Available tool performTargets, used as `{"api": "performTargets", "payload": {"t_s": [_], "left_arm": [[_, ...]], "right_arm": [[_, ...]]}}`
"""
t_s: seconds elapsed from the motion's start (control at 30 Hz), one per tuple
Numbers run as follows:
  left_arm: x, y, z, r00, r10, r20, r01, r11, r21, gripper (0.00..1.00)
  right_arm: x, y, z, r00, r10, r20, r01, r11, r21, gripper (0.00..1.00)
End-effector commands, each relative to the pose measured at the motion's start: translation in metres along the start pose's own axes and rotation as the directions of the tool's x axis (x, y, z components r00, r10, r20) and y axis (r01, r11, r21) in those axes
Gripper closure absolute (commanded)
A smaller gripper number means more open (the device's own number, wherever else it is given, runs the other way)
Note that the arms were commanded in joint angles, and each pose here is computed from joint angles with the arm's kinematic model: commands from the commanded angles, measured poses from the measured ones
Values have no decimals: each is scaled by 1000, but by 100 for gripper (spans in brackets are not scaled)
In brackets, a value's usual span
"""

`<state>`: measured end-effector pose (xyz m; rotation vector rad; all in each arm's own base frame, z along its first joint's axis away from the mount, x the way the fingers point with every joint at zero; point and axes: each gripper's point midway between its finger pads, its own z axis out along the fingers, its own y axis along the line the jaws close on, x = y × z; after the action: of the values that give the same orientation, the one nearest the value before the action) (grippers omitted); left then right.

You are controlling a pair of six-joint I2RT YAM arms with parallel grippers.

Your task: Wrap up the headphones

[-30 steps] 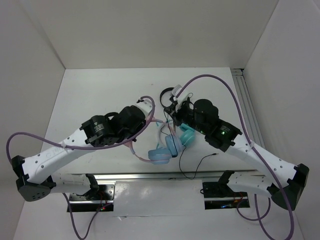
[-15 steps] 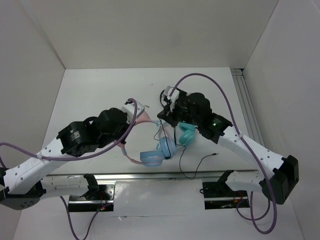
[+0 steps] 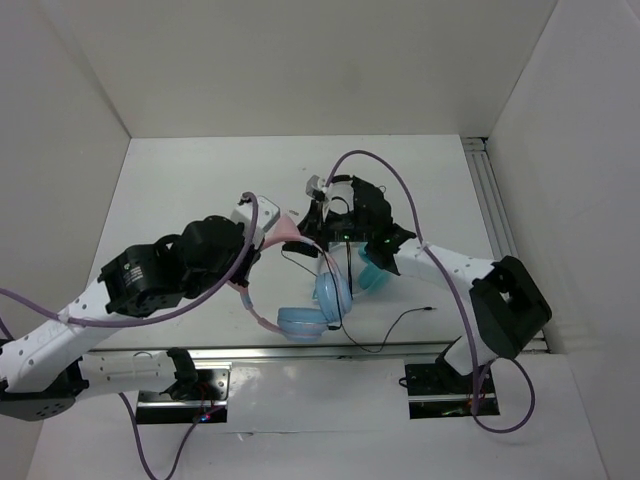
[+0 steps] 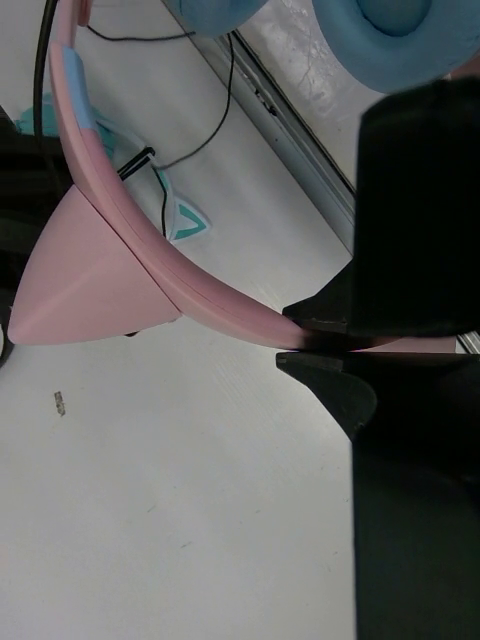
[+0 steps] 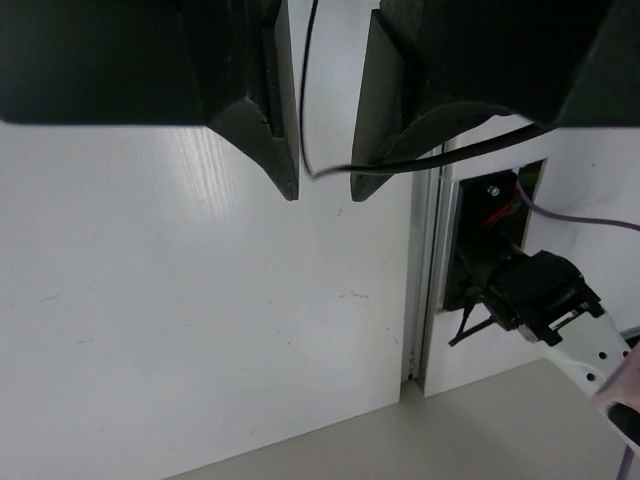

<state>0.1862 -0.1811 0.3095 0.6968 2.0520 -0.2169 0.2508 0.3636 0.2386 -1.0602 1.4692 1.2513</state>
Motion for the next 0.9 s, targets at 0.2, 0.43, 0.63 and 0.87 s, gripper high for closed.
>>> {"api": "performTargets", "payload": {"t_s": [0.2, 0.43, 0.63, 0.87], "left_arm": [[-59, 10, -44, 950, -204, 238, 199, 979, 49, 100], [-78, 29, -67, 883, -333, 331, 342, 939, 33, 100], [-83, 51, -76, 823, -407, 396, 457, 889, -35, 100], [-89, 89, -110, 667, -537, 516, 654, 754, -61, 100]], "right_arm": [[-17, 24, 29, 984, 4, 179, 31, 980, -194, 60], [10, 19, 51, 980, 103, 168, -58, 966, -252, 60], [27, 14, 58, 975, 148, 168, -97, 956, -278, 65], [53, 8, 60, 973, 194, 125, -155, 951, -268, 91]]}}
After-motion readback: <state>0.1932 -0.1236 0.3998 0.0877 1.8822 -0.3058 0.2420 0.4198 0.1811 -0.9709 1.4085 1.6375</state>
